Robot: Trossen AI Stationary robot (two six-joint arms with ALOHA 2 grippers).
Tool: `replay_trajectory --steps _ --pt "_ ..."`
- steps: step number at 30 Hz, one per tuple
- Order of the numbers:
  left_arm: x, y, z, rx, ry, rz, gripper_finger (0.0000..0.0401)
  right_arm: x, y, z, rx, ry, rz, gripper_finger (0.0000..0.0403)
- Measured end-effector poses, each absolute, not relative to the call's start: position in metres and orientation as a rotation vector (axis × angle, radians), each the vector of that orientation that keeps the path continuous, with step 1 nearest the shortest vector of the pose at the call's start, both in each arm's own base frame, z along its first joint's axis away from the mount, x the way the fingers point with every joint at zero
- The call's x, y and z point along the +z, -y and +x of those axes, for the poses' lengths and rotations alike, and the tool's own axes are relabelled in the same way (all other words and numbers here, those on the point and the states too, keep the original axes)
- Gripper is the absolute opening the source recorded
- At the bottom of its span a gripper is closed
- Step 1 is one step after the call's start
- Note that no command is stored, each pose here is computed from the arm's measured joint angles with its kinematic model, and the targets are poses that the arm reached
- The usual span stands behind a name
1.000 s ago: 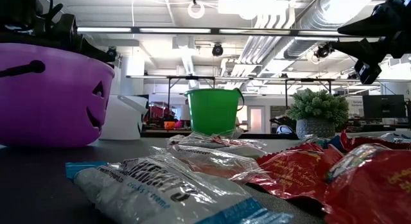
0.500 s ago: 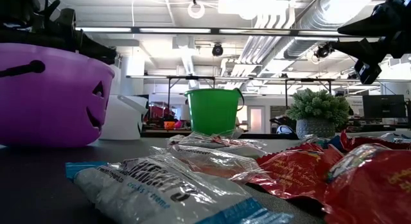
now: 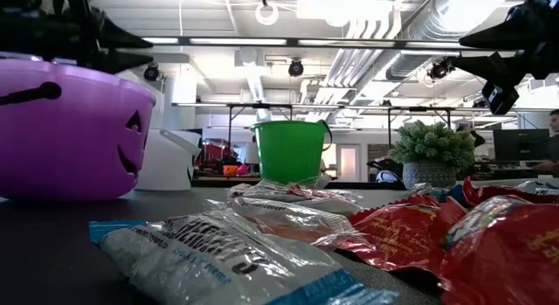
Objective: Sort candy
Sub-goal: Put the red candy into the white bucket
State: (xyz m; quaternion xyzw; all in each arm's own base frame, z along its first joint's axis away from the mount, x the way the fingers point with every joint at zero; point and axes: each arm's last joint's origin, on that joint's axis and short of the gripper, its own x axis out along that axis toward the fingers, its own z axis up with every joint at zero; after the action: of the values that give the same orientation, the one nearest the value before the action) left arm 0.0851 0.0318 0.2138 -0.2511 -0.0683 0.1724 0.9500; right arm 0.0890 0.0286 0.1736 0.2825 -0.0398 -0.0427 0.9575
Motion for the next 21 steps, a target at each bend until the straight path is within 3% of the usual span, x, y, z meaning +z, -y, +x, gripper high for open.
replay_trajectory --steps 10,21 --pt "0.277 -0.031 0.088 0.35 -0.169 -0.442 0.0113 0.174 -0.029 0.089 -0.086 0.081 0.573 0.0126" --pt "0.342 -0.036 0.109 0.273 -0.142 -0.475 0.0113 0.174 -0.029 0.089 -0.086 0.081 0.573 0.0126"
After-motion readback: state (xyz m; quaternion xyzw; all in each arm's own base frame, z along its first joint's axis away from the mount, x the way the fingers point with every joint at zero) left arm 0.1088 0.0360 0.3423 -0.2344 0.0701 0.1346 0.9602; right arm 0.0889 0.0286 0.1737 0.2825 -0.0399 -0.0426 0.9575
